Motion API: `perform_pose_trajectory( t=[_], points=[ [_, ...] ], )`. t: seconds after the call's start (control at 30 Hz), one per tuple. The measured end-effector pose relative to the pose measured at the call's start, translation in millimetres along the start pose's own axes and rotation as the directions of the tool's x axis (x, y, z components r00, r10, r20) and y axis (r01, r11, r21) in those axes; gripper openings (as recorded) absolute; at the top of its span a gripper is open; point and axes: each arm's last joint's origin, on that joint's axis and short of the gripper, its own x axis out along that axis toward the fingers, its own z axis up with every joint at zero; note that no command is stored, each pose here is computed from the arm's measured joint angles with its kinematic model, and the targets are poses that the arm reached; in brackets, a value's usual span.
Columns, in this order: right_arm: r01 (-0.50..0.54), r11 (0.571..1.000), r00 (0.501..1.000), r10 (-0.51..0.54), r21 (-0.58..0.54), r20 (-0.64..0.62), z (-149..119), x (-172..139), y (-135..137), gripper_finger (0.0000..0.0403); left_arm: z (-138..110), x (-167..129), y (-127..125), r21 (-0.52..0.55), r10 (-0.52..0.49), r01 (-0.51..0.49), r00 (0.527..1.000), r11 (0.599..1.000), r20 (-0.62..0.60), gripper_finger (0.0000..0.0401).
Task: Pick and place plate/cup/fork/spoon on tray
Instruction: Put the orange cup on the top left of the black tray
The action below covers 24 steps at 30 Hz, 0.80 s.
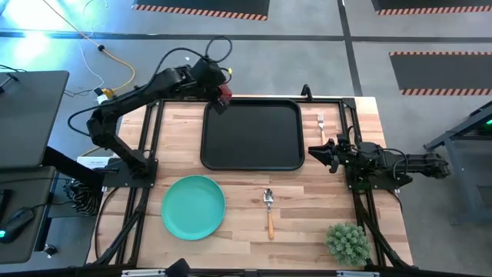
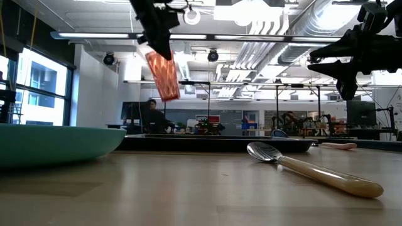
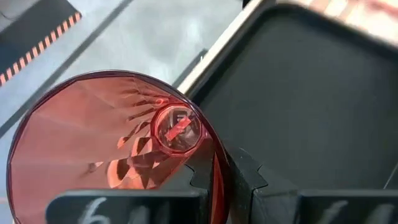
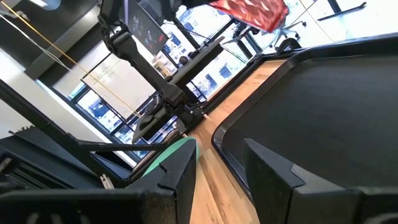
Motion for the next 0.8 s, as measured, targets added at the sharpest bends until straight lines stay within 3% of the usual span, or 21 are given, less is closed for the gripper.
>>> perform_pose_trajectory(
  t=[0.3, 0.8],
  points=[
    [-0.001, 1.000, 1.000, 0.001, 0.000, 0.000, 0, 0, 0, 0.0124, -7, 41, -9, 0.035, 0.005, 0.001, 0.986, 0.999, -0.164, 0.0014],
    [-0.001, 1.000, 1.000, 0.001, 0.000, -0.001, 0, 0, 0, 0.0124, -18, 83, -13, -0.037, 0.017, -0.030, 0.949, 0.999, -0.314, 0.0014]
  ],
)
